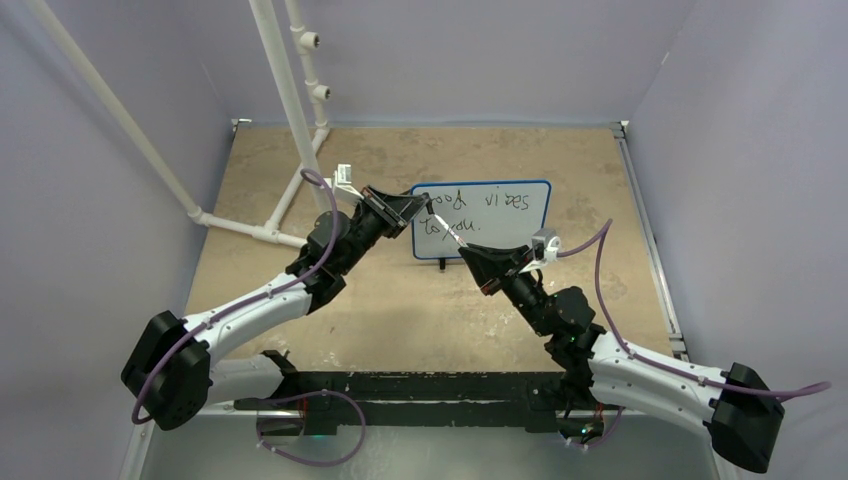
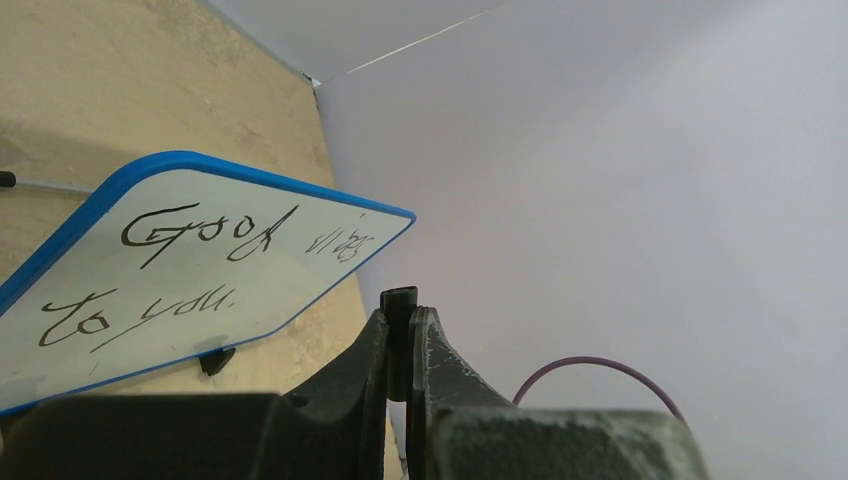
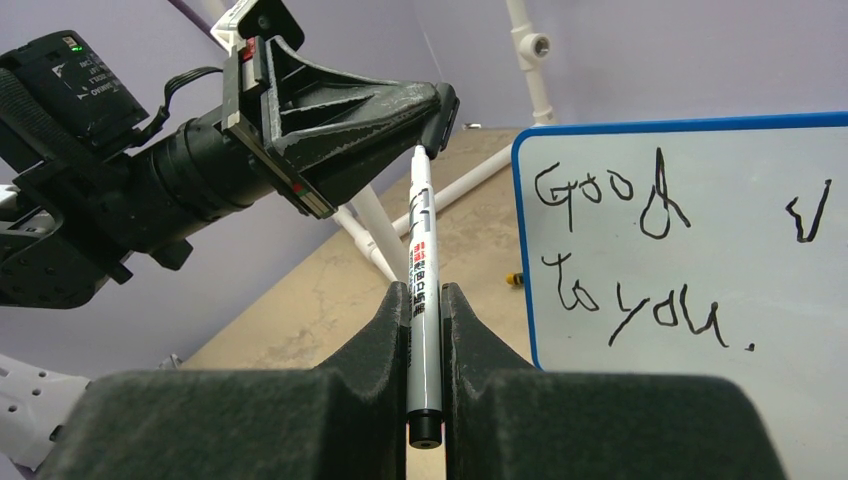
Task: Write a sentence on the whiteboard
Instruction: Close the whiteboard marker at the center of the board.
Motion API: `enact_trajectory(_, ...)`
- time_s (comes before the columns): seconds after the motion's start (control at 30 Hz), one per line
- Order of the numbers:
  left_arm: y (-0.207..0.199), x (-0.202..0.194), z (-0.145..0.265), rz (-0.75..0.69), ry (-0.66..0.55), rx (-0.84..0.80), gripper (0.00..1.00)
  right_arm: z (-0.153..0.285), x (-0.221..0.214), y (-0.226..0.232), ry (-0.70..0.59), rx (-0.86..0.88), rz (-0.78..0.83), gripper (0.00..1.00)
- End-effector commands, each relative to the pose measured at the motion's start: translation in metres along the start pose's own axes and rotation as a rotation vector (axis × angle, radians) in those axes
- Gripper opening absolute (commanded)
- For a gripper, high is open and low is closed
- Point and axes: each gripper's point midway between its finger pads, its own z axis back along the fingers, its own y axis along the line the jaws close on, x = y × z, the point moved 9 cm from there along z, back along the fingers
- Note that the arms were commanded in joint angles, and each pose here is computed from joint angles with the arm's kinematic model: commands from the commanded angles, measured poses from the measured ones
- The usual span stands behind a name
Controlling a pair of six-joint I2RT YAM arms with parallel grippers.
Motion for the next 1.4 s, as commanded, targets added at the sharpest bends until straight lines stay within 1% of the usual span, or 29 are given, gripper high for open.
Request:
enact_trajectory(0.0,-0.009,0.003,0.000,0.024,-0.009,-0.059,0.00,-0.005,0.012,0.005,-0.058,0.001,-0.004,0.00)
enact_trajectory(0.67,-0.017,0.006,0.000,0.029,-0.021,-0.082,0.00,-0.006,0.009,0.003,-0.045,-0.012,0.000,0.00)
enact_trajectory(1.37,-0.011,-0.005,-0.002,0.050,0.019,-0.081,0.00,-0.008,0.014,0.002,-0.074,-0.044,0.000,0.00)
